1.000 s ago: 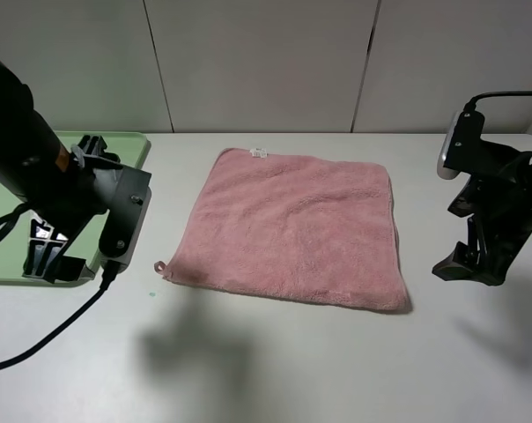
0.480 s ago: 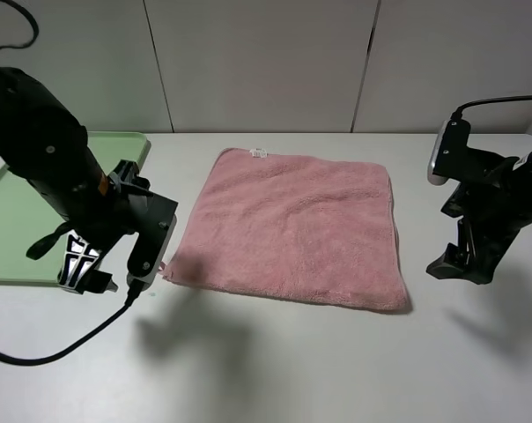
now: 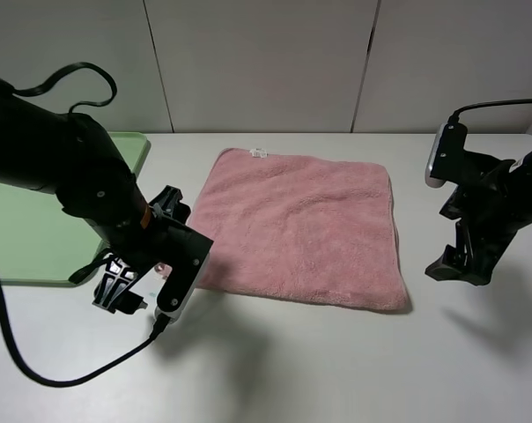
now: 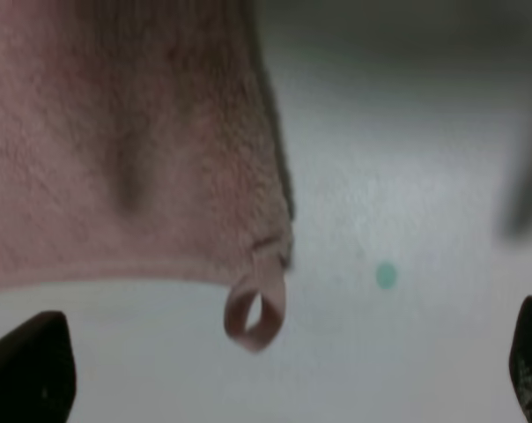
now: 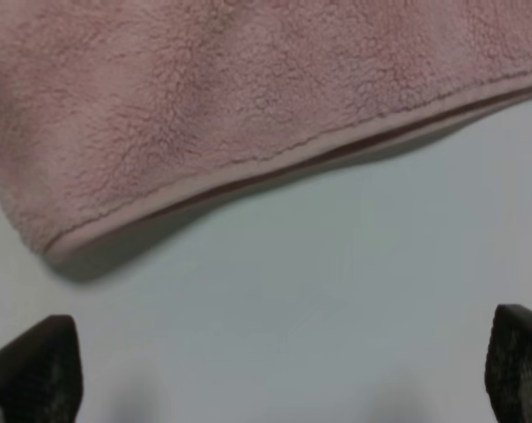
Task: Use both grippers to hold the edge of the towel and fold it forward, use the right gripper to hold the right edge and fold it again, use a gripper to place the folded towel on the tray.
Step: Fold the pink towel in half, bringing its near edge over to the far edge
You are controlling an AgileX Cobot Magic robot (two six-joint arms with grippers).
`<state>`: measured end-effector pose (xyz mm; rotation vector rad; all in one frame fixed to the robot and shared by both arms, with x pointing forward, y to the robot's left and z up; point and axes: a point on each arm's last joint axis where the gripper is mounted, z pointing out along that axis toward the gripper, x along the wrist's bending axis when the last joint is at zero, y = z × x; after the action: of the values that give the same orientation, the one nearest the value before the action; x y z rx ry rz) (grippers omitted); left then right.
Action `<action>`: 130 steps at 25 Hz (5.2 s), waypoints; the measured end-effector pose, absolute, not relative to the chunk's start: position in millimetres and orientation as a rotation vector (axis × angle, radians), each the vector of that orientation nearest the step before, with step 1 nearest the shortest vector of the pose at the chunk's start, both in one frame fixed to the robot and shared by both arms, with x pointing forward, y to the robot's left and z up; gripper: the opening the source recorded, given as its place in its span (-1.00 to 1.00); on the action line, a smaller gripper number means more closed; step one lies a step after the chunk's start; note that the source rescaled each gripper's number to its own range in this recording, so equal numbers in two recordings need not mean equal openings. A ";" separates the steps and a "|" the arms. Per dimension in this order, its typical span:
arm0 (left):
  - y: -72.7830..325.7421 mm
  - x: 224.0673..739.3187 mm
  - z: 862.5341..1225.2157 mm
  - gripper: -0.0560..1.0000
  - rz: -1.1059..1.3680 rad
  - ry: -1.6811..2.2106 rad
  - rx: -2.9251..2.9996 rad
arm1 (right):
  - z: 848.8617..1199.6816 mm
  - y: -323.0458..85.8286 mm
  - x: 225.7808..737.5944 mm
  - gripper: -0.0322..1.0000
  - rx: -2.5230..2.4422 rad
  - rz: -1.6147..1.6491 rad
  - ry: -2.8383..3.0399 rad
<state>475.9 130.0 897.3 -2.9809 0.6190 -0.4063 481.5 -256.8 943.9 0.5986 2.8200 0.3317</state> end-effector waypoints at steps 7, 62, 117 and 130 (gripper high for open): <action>124.3 479.6 883.7 0.97 -0.431 0.635 -3.008 | 944.1 -256.8 482.1 1.00 0.598 0.332 2.813; 119.3 483.0 871.0 0.96 -0.443 0.616 -3.037 | 908.3 -199.5 477.5 1.00 0.291 0.417 2.966; 118.9 483.3 870.1 0.95 -0.446 0.618 -3.039 | 861.2 -198.5 482.5 1.00 0.465 0.347 3.071; 119.1 482.9 869.3 0.70 -0.435 0.606 -3.041 | 861.0 -199.2 483.8 0.81 0.436 0.333 3.064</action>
<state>482.9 119.1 869.3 -3.0411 0.6064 -0.4355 483.8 -199.2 861.0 0.4357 3.0644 0.3332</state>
